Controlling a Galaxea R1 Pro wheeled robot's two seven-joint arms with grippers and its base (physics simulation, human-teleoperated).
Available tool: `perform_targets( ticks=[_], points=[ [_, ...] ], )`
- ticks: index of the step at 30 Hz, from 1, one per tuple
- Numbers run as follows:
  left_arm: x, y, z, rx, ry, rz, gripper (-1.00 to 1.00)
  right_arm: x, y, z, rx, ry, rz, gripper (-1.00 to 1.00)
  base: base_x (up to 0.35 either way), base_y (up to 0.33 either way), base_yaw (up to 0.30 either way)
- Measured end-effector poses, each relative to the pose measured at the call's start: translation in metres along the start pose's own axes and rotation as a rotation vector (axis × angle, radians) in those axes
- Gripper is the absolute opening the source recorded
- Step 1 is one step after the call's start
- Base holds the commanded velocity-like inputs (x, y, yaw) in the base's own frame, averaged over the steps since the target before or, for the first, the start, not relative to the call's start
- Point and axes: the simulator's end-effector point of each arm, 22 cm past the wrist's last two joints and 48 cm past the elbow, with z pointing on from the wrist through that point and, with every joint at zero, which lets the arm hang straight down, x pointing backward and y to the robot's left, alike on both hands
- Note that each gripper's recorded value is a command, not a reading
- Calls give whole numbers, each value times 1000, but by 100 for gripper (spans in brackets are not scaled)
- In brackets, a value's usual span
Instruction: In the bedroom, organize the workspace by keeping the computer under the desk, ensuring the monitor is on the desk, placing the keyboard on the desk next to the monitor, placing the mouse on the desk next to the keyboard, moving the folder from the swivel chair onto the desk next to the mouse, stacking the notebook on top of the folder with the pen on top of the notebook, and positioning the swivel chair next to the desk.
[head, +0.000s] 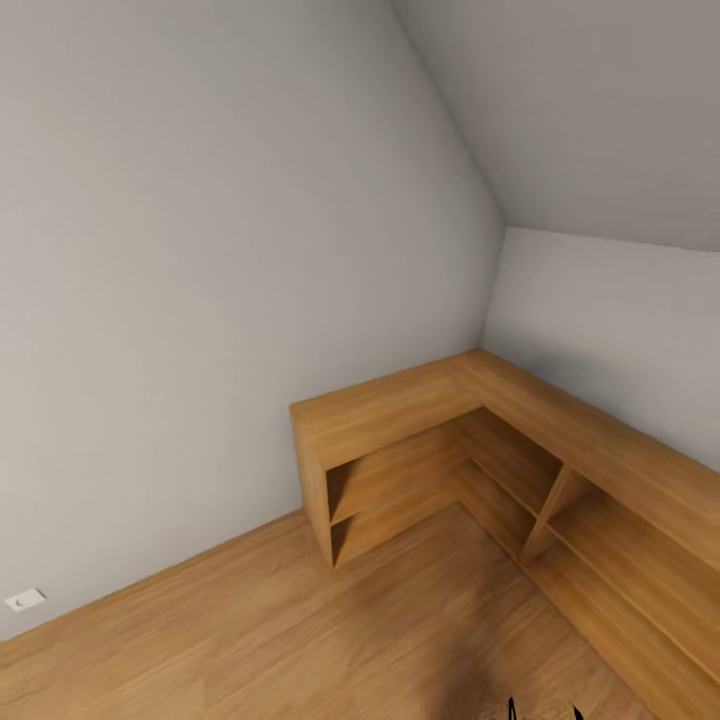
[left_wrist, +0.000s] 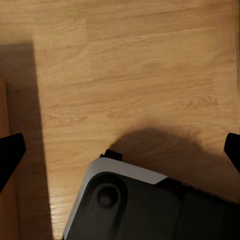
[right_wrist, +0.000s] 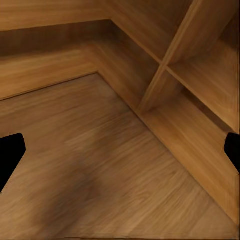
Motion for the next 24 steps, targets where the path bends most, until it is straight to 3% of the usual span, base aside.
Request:
perform_targets(
  ticks=[10, 24],
  points=[
    [-23, -1, -1, 4, -98, -9, 100, -3, -2, 1, 2, -7, 0, 100, -16, 23, -243],
    [-30, -2, -1, 9, -122, -8, 100, -6, -2, 1, 3, -15, 3, 100, -1, 1, -243]
  ],
)
